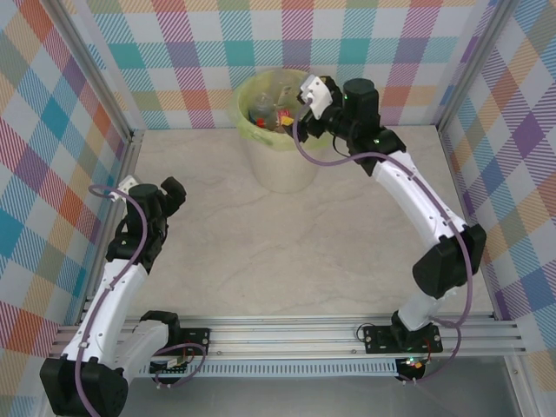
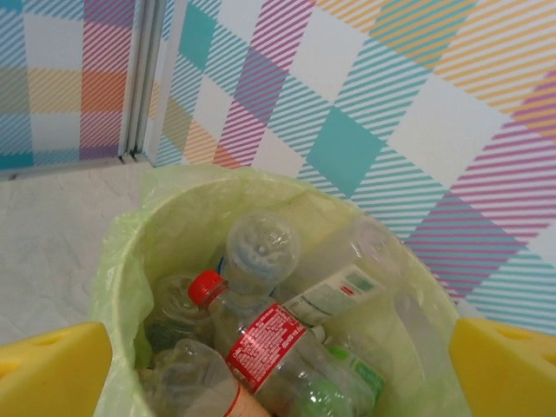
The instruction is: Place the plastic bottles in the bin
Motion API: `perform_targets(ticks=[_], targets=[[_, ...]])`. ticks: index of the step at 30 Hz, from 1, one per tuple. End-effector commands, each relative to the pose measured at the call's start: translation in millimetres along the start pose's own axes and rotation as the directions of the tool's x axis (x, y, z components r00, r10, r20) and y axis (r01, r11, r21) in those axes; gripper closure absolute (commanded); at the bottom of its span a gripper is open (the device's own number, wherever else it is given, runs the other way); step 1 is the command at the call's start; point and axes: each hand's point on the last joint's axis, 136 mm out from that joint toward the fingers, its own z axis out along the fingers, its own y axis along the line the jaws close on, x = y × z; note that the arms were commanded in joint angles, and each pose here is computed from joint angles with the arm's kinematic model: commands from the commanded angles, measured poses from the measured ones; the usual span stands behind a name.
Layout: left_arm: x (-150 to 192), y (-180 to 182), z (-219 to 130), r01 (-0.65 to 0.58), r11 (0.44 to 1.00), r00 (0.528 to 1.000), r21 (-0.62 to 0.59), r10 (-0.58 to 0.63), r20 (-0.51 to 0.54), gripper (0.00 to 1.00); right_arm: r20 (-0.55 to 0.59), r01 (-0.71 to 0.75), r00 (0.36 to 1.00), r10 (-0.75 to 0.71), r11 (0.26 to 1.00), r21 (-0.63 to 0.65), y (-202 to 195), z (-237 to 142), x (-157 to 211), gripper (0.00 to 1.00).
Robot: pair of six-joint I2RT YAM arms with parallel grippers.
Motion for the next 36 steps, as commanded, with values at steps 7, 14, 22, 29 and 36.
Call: perform_targets(ticks=[7, 14, 22, 29, 36], targets=[[-24.5, 49.3, 10.6, -0.059, 0.974, 0.963, -0.218, 0.113, 0.244, 0.00, 0.053, -0.219, 0.976, 0.213, 0.928, 0.303, -4.1, -88.4, 56.4, 0.00], [10.7, 81.7, 46.2, -0.158, 0.944, 0.959, -0.290, 0.217, 0.185, 0.00, -0.066, -0.355, 0.860, 0.507, 0.685, 0.636, -16.7, -138.9, 200.3, 0.01], [78.5, 51.2, 125.7, -0.403, 0.915, 0.915, -0.021, 0.403, -0.030, 0.00, -0.097, -0.401, 0.704, 0.703, 0.507, 0.763, -21.2, -149.3, 326.9, 0.00], [106.4, 9.4, 148.2, -0.445, 0.874, 0.874, 0.197, 0.471, -0.116, 0.00, -0.170, -0.367, 0.759, 0.628, 0.629, 0.685, -26.5, -124.5, 330.1, 0.00], [123.5, 3.3, 122.6, -0.525, 0.813, 0.850, 0.250, 0.519, 0.096, 0.00, -0.232, -0.286, 0.717, 0.657, 0.581, 0.761, -28.9, -147.6, 347.9, 0.00]])
